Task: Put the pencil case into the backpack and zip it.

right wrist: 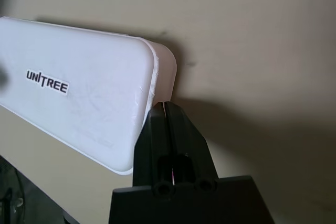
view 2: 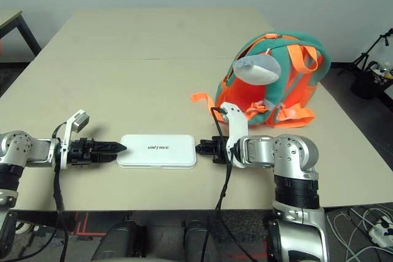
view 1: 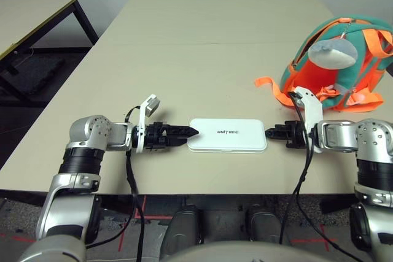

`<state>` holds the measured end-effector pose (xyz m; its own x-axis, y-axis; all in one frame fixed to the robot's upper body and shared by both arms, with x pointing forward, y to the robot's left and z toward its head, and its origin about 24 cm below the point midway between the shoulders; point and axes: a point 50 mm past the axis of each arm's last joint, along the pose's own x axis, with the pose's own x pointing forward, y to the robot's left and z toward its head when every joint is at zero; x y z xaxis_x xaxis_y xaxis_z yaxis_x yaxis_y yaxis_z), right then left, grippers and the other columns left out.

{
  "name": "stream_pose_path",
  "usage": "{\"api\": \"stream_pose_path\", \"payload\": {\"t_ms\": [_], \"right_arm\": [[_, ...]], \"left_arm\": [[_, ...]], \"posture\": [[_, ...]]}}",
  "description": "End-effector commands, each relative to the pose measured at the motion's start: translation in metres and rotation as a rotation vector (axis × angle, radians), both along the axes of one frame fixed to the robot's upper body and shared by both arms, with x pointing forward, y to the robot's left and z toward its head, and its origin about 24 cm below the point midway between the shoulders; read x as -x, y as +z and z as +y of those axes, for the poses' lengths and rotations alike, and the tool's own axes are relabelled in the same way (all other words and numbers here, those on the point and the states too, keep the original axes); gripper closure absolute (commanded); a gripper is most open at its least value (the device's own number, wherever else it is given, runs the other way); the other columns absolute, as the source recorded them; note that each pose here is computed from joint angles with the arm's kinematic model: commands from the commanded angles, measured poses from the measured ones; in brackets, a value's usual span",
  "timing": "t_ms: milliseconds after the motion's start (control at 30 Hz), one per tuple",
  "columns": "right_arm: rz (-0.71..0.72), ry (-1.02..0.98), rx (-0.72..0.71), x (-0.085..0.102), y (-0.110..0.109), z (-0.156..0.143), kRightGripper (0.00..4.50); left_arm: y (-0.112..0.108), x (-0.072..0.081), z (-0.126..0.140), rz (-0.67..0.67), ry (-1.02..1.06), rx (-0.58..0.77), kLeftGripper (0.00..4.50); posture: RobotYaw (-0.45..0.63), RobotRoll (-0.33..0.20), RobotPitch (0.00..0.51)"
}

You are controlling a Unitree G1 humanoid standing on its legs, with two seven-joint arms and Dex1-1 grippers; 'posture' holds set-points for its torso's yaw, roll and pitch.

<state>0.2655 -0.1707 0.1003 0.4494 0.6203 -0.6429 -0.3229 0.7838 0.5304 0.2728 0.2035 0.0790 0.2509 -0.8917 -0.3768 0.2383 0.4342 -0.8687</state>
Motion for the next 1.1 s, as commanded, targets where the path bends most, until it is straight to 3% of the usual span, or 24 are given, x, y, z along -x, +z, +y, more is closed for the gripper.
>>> {"api": "stream_pose_path", "payload": {"t_ms": [33, 267, 367, 533, 667, 833, 1033, 1100], "right_arm": [[-0.002, 0.055, 0.001, -0.003, 0.005, 0.013, 4.46], [-0.018, 0.078, -0.014, -0.008, 0.009, 0.023, 4.46], [-0.02, 0.076, -0.014, -0.008, 0.009, 0.023, 4.5], [-0.033, 0.06, 0.002, -0.011, 0.01, 0.018, 4.5], [-0.074, 0.046, 0.036, -0.012, 0.011, 0.011, 3.54], [-0.201, 0.024, 0.078, 0.007, 0.032, -0.018, 1.94], [-0.389, -0.093, 0.138, 0.041, 0.07, -0.06, 0.06], [-0.471, -0.123, 0.131, 0.05, 0.088, -0.073, 0.0]], "left_arm": [[-0.009, 0.0, -0.006, 0.027, -0.014, -0.018, 0.0], [-0.009, 0.0, -0.006, 0.031, -0.021, -0.012, 0.0], [-0.01, 0.0, -0.006, 0.024, -0.014, -0.012, 0.58], [-0.01, -0.002, -0.003, -0.018, 0.017, -0.028, 2.22], [-0.004, -0.006, 0.002, -0.061, 0.045, -0.026, 3.07], [0.025, -0.006, 0.008, -0.171, 0.062, 0.012, 3.07], [0.051, -0.01, 0.015, -0.272, 0.13, 0.008, 3.07], [0.058, -0.014, 0.016, -0.293, 0.143, 0.002, 3.08]], "posture": [[0.02, 0.0, 0.046], [0.03, 0.0, 0.048], [0.03, 0.0, 0.047], [0.04, 0.0, 0.044], [0.04, 0.0, 0.043], [0.05, 0.0, 0.04], [-0.03, 0.0, 0.038], [-0.08, 0.0, 0.035]]}}
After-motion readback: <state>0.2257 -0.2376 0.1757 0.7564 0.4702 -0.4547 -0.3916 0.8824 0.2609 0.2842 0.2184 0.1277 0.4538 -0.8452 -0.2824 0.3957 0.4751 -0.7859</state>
